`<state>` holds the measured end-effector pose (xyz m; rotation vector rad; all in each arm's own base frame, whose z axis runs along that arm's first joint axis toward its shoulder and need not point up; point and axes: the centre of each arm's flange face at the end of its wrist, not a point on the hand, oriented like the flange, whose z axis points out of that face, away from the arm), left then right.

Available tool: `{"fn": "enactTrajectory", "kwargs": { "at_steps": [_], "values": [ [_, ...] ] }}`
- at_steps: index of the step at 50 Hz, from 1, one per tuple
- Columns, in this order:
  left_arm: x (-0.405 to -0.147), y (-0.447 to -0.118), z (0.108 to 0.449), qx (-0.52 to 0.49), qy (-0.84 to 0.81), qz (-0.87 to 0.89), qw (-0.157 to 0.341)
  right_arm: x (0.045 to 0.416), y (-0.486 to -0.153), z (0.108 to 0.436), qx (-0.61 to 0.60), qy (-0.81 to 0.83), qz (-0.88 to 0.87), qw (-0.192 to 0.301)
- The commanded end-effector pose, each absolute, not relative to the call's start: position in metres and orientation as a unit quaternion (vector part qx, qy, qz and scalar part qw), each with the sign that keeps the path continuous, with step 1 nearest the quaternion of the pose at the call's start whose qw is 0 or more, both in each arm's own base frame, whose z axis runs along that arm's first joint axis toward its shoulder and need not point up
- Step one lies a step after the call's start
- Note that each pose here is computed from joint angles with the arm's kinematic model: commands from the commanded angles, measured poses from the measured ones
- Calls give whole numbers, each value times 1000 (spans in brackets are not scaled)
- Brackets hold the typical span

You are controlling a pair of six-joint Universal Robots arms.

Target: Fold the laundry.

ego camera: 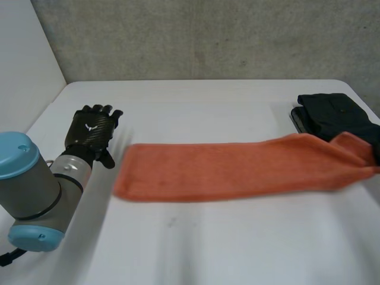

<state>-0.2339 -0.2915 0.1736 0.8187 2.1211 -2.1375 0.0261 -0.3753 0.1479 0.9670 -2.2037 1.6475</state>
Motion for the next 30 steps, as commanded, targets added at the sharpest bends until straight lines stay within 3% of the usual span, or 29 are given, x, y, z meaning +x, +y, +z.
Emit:
{"fn": "enactTrajectory", "kwargs": {
  "at_steps": [1,5,9,13,20,21,25,30],
  "values": [
    [-233,-291,178,260,676,-689,11,-22,-375,152,282,-771,550,150],
    [-233,-290,179,260,675,-690,11,-26,-377,166,272,-764,561,165],
    [-233,-290,181,259,673,-692,12,-15,-379,202,263,-739,594,180],
    [-232,-291,182,258,672,-694,13,68,-379,245,316,-675,655,128],
    [-229,-293,192,250,664,-705,19,183,-355,276,397,-591,701,41],
    [-228,-293,193,248,663,-706,19,218,-340,281,422,-565,709,15],
    [-224,-296,199,241,659,-712,25,303,-299,264,486,-521,699,-64],
    [-221,-297,202,232,659,-715,22,371,-247,239,544,-481,673,-142]
  ]
}}
